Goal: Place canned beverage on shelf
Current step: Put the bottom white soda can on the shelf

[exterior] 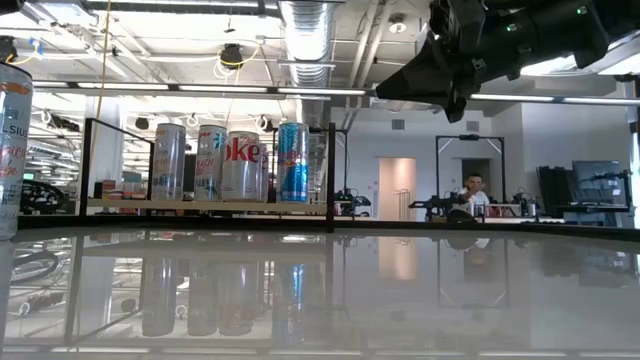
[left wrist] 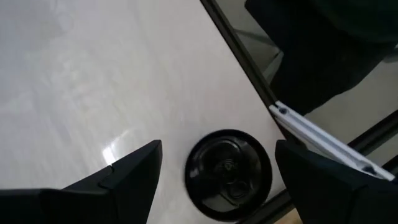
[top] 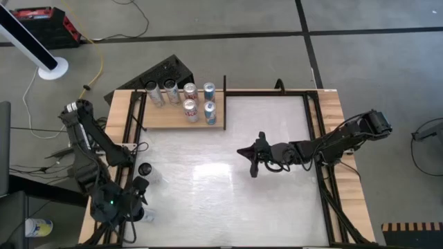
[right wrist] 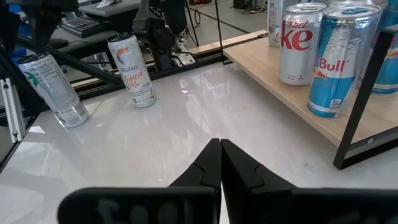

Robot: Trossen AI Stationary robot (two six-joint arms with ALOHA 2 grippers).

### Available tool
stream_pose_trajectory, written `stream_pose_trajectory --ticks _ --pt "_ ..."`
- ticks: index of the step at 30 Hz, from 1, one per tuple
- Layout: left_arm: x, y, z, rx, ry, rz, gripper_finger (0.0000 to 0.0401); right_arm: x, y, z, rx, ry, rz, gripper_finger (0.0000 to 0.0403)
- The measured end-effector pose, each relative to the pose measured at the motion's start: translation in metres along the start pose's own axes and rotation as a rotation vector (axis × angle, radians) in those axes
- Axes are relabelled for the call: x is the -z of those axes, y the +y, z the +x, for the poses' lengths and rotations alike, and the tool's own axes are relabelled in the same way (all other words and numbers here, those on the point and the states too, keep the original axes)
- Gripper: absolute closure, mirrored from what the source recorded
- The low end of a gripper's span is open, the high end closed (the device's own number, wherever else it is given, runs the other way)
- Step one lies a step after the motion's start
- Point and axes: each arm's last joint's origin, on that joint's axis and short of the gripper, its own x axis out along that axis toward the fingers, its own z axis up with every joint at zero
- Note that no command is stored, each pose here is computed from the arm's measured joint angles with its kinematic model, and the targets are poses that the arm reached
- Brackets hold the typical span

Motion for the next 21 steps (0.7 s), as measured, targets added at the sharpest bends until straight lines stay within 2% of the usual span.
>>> stream_pose_trajectory --ticks 7,21 --pt "0.005 -0.012 0.007 0.011 0.036 0.041 0.0104 0.0 0.0 0.0 0.002 -0.004 0.034 0.0376" --pt "0.007 -0.015 0.015 -0.017 0.061 0.071 0.0104 0.0 0.0 0.0 0.004 -0.004 0.045 0.0376"
